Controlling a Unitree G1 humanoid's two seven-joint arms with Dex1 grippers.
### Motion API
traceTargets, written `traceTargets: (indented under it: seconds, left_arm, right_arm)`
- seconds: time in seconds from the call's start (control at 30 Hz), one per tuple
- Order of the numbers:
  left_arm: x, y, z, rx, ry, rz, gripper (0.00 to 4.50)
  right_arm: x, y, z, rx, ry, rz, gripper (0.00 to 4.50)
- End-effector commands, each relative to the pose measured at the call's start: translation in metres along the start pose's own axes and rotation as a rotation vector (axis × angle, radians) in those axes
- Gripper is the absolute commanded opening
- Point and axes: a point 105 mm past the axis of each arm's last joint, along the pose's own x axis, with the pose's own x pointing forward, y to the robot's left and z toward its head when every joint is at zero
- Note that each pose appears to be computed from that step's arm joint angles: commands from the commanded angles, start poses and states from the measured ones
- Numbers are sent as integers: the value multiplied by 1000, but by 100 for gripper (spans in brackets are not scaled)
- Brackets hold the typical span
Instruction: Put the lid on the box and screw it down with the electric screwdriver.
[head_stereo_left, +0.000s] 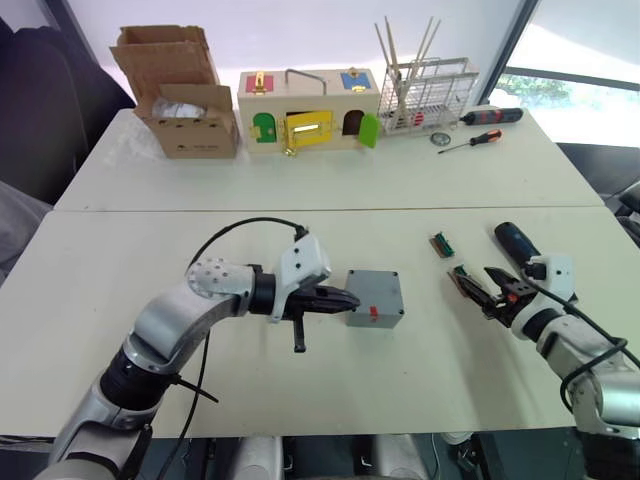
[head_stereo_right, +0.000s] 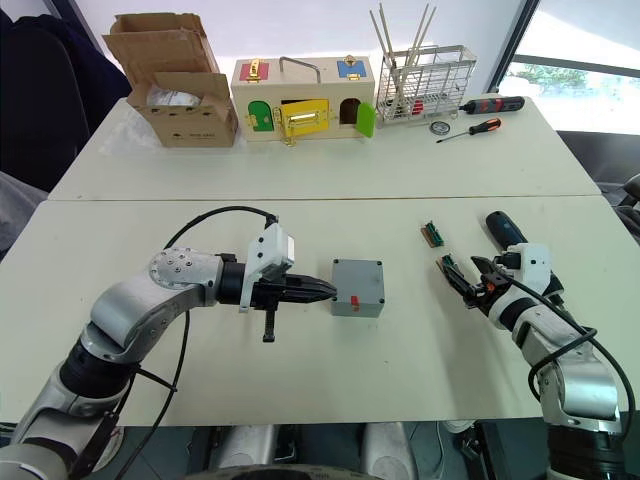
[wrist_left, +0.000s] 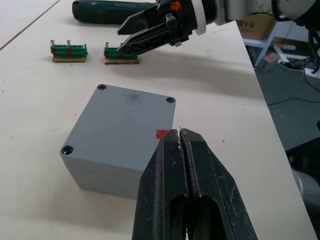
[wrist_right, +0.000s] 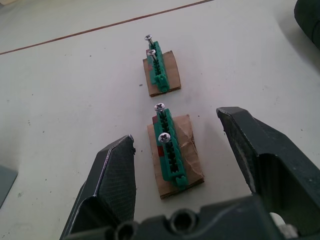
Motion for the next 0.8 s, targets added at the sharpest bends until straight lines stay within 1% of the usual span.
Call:
traceTargets:
  seconds: [0.03, 0.07, 0.13, 0.2, 0.23, 0.47, 0.63, 0.8]
  left_arm:
    - [-1, -4, 11, 45, -23, -7, 0]
    - [-1, -4, 11, 45, -23, -7, 0]
    - [0, -4, 11, 45, -23, -6, 0]
    - [0, -3, 11, 44, -23, -3, 0]
    - [0, -3, 11, 45, -23, -2, 0]
    - [-2, 1, 10, 45, -19, 14, 0]
    - [-1, 2, 9, 45, -19, 18, 0]
    - [0, 2, 9, 45, -20, 17, 0]
  right_arm:
    - [2, 2, 10, -29, -38, 8, 234]
    - [2, 2, 10, -30, -38, 8, 197]
    - [3, 3, 10, -35, -36, 13, 96]
    - [5, 4, 9, -35, -32, 18, 11]
    - [6, 4, 8, -35, -30, 18, 4]
    - [7, 2, 10, -34, -34, 12, 4]
    - [2, -2, 23, -24, -94, -7, 4]
    - [-6, -2, 30, -18, -113, -16, 4]
